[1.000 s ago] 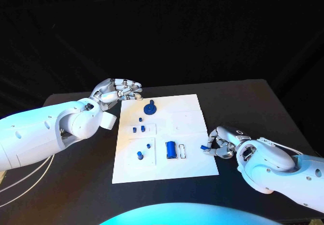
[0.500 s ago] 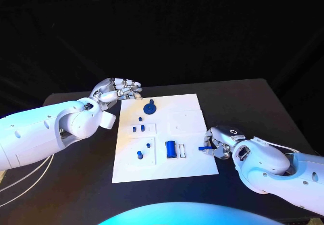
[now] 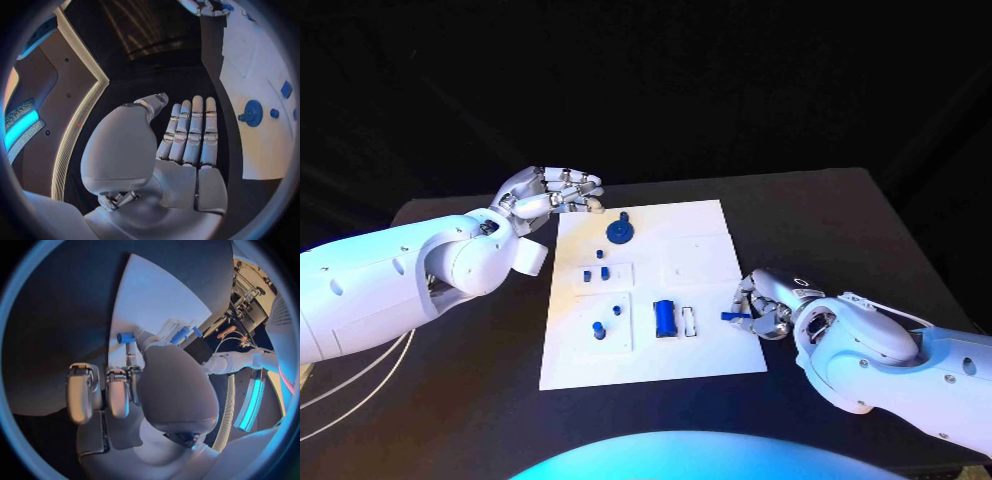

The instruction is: Assemble the parts on the task board

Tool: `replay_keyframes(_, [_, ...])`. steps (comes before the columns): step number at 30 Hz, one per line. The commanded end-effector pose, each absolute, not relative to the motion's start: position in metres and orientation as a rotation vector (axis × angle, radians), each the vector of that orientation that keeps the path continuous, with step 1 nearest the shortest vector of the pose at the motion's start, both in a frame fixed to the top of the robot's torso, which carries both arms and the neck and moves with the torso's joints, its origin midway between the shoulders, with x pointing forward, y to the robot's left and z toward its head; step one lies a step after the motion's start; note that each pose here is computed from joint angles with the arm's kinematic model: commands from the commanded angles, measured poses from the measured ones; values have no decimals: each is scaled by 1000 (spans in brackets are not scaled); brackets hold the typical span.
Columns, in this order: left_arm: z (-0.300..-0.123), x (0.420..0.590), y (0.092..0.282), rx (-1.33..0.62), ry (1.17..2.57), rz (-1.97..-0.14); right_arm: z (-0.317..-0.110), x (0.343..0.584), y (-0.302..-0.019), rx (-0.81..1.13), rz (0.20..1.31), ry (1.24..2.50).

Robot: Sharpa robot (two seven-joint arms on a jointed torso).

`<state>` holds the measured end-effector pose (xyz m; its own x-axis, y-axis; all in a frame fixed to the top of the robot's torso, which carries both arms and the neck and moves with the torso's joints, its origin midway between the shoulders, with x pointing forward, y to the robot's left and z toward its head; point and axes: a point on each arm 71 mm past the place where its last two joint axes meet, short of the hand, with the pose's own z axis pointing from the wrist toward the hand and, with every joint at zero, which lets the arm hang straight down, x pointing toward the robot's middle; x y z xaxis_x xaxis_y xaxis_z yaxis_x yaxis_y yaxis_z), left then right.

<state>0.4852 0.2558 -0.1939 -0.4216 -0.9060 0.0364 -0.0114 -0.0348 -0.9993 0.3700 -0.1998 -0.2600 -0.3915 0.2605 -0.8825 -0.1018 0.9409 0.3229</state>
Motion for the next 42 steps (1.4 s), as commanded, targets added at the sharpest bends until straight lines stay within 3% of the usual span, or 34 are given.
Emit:
replay_keyframes(1, [-193,484,255,-1003,1503,-1557,-258,370,-195,281,471,1962])
replay_keyframes(23, [-192,482,255,-1003,1506,-1563,-257,370,-156,339,584,1990])
replay_keyframes(42, [-193,482,255,-1005,1519,-1566,-271,372,-144,262,546,2065])
